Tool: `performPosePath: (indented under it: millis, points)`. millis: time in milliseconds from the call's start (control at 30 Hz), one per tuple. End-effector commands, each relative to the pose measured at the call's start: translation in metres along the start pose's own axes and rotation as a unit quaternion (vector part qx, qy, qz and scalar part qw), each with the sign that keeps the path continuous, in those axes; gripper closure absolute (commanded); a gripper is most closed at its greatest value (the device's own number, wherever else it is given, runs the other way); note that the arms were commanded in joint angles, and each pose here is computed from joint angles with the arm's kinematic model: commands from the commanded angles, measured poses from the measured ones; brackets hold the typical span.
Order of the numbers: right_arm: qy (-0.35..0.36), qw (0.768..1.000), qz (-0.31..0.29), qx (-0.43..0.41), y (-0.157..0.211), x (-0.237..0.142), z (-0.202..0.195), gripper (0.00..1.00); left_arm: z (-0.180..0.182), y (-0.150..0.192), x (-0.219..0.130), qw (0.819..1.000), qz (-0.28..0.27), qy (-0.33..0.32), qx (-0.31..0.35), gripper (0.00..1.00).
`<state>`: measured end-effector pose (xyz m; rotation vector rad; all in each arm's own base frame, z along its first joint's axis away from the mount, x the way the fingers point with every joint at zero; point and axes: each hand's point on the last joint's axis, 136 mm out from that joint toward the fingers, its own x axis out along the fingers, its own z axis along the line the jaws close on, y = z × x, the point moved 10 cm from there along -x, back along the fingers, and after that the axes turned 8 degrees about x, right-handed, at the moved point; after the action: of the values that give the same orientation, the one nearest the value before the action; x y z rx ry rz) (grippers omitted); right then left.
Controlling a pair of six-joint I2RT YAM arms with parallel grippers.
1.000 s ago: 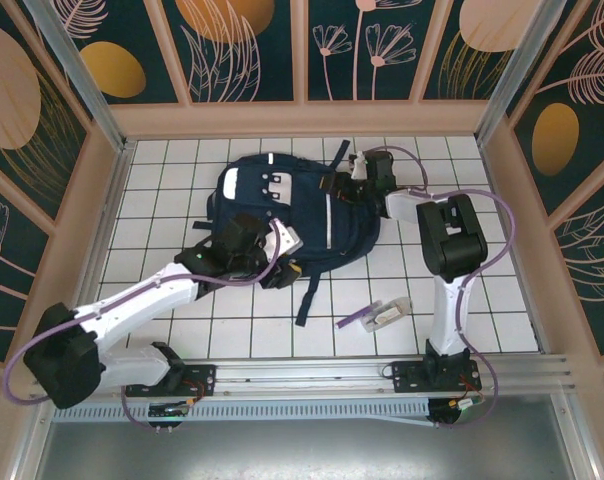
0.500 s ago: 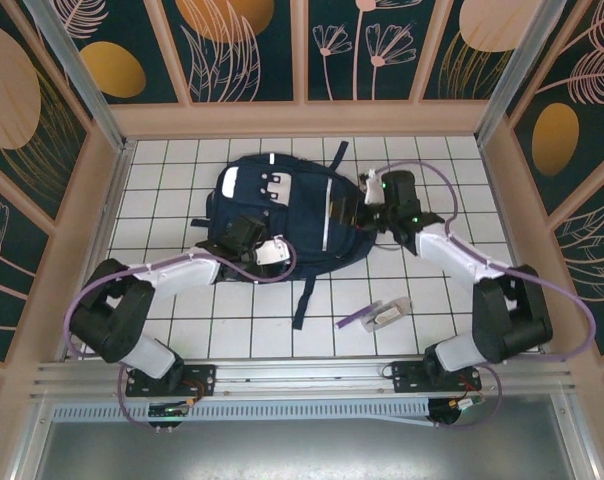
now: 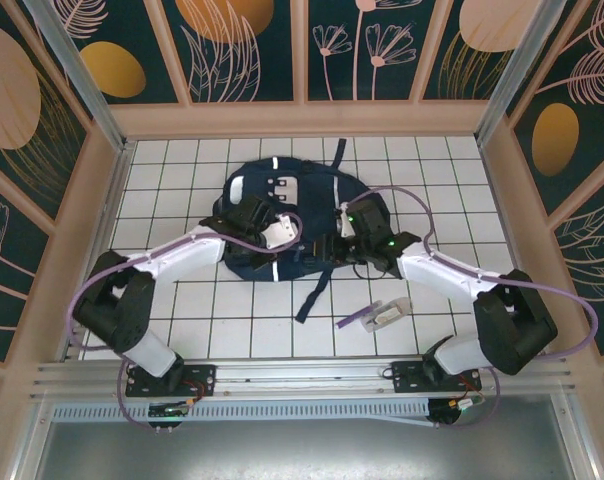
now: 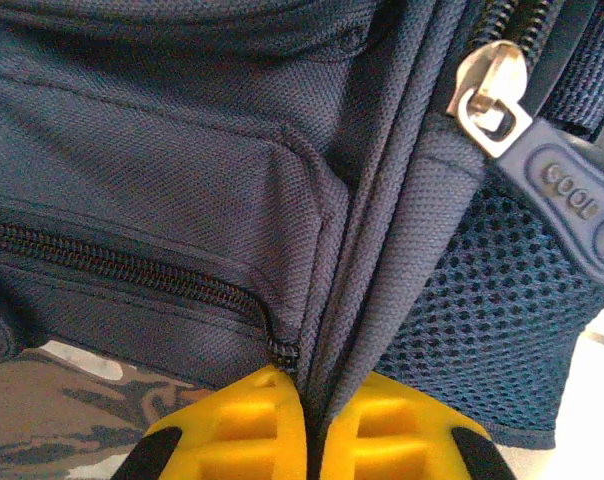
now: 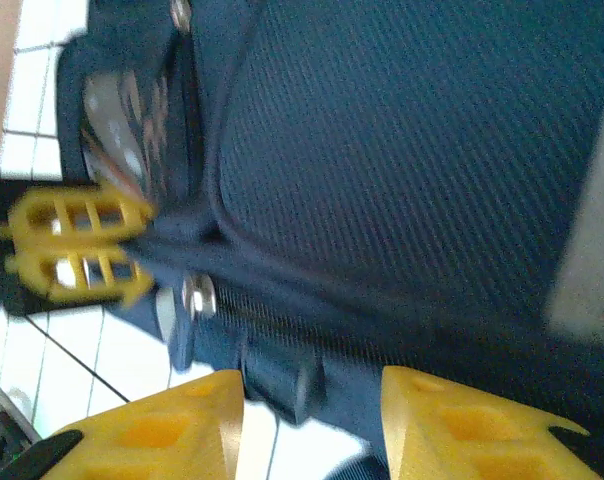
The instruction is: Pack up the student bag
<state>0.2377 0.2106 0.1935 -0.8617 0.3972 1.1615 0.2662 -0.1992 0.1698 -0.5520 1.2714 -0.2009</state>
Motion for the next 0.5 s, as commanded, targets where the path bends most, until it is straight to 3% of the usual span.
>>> performPosePath:
  millis: [0, 100, 233, 367, 467]
  points:
    - [0.018, 0.998, -0.041, 0.034, -0.007, 0.000, 0.018, 0.60, -0.016, -0.008, -0.016, 0.995, -0.051, 0.073, -0.048, 1.00]
    - [0.029, 0.995, -0.042, 0.088, 0.001, 0.004, 0.035, 0.56, -0.013, -0.011, -0.014, 0.993, -0.063, 0.071, -0.070, 1.00]
    - [0.112, 0.980, -0.060, 0.151, 0.010, 0.006, 0.053, 0.57, -0.010, -0.019, -0.013, 0.988, -0.086, 0.082, -0.097, 1.00]
    - [0.149, 0.978, -0.049, 0.141, 0.018, 0.019, 0.062, 0.67, -0.011, -0.028, -0.016, 0.981, -0.124, 0.105, -0.109, 1.00]
    - [0.149, 0.979, -0.032, 0.134, 0.019, 0.028, 0.062, 0.68, -0.011, -0.033, -0.018, 0.976, -0.141, 0.117, -0.114, 1.00]
